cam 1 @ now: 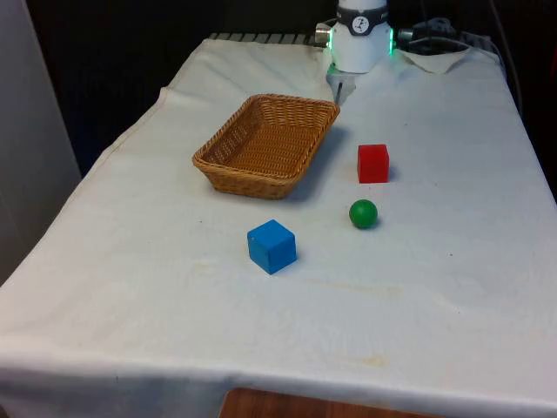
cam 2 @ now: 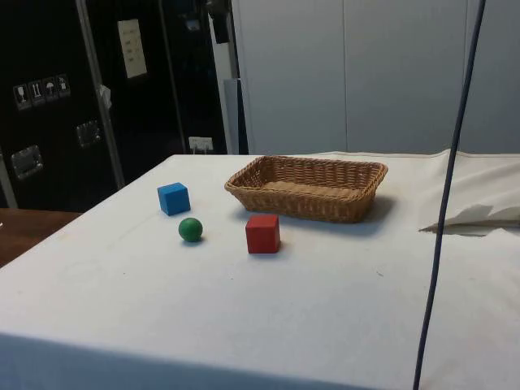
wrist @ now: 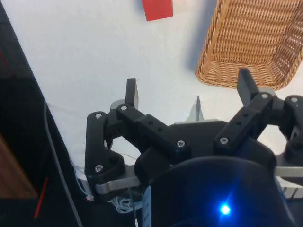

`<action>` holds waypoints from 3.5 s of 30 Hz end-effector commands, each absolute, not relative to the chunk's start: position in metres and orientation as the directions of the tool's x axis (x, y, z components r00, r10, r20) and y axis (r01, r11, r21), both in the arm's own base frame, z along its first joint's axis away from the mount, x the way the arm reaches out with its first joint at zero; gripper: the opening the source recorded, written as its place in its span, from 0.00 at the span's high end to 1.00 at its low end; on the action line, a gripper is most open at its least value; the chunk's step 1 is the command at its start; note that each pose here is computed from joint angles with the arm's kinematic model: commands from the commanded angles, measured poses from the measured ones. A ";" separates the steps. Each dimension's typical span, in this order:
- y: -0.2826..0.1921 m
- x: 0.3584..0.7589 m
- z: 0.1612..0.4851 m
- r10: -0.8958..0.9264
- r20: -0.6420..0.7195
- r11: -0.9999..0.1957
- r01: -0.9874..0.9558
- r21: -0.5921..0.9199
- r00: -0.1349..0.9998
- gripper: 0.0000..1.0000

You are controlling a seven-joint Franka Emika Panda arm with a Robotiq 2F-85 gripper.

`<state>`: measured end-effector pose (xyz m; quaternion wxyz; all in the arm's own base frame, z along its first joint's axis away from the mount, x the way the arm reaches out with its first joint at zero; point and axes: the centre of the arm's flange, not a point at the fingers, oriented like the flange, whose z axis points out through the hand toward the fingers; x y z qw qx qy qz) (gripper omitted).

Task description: Place all non-red objects into the basket.

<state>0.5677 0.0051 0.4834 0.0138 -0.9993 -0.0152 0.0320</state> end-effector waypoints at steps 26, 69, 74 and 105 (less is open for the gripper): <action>0.022 0.603 0.448 0.101 0.042 -0.993 0.098 0.070 0.994 0.00; 0.003 0.675 0.378 0.273 0.082 -0.959 0.265 0.099 0.959 0.00; 0.003 0.675 0.373 0.305 0.083 -0.950 0.298 0.092 0.949 0.00; -0.004 0.682 0.331 0.515 0.064 -0.857 0.511 0.069 0.855 0.00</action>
